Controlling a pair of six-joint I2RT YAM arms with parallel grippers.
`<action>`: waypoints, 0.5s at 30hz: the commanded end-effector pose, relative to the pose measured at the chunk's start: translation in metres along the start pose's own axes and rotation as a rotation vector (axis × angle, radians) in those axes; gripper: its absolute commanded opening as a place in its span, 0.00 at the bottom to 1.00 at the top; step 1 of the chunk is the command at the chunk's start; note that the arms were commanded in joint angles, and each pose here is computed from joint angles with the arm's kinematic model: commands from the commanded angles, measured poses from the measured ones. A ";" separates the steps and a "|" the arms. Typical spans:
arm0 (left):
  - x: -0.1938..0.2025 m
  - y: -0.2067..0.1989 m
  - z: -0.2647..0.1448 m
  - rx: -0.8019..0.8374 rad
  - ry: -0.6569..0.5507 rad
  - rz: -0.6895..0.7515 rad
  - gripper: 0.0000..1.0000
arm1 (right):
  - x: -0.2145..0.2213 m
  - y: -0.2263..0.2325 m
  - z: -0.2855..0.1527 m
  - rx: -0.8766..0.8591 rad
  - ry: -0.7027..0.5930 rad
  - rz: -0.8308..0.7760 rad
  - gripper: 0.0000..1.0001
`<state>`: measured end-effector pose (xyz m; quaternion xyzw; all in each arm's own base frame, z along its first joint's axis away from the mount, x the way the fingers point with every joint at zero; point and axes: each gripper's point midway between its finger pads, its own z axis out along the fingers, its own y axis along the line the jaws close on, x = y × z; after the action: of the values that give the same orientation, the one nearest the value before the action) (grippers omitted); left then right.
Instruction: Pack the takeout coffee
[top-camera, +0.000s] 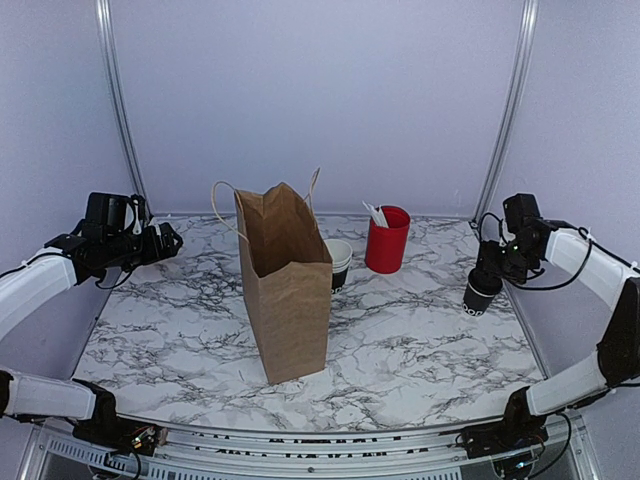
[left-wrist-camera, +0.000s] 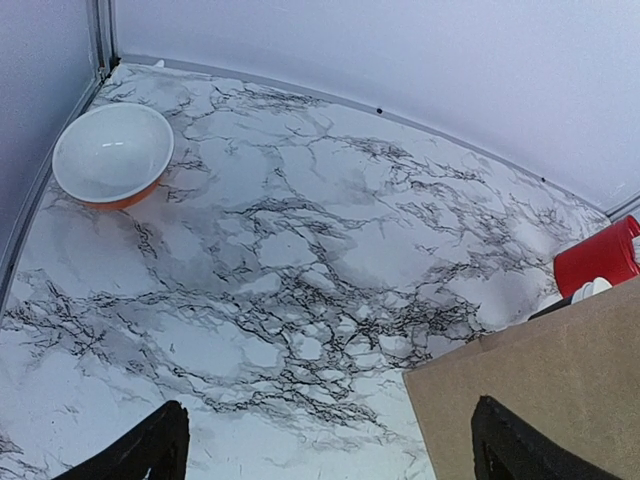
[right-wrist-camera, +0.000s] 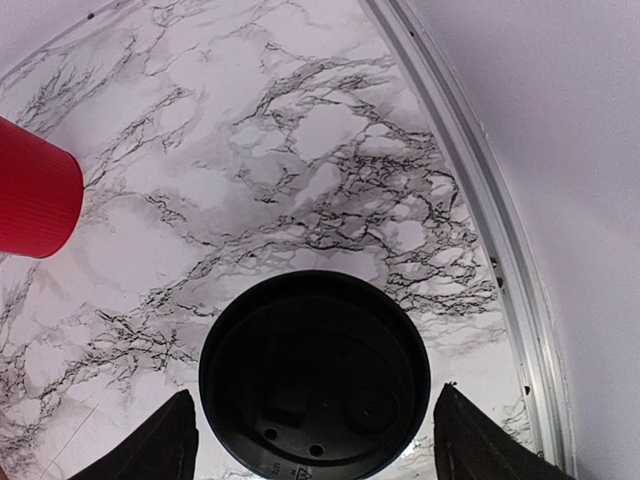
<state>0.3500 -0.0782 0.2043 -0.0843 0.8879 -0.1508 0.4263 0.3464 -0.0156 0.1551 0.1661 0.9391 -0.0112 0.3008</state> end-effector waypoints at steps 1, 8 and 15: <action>-0.001 -0.001 -0.001 0.018 -0.018 -0.008 0.99 | -0.012 -0.002 -0.005 0.008 -0.034 -0.001 0.80; -0.002 0.000 -0.002 0.015 -0.021 -0.009 0.99 | -0.006 -0.001 0.006 0.007 -0.012 -0.013 0.81; -0.002 0.000 -0.002 0.012 -0.023 -0.007 0.99 | -0.004 0.000 0.014 0.007 0.000 -0.020 0.81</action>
<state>0.3489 -0.0785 0.1999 -0.0836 0.8893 -0.1513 0.4235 0.3504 -0.0169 0.1450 0.1597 0.9432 -0.0181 0.2906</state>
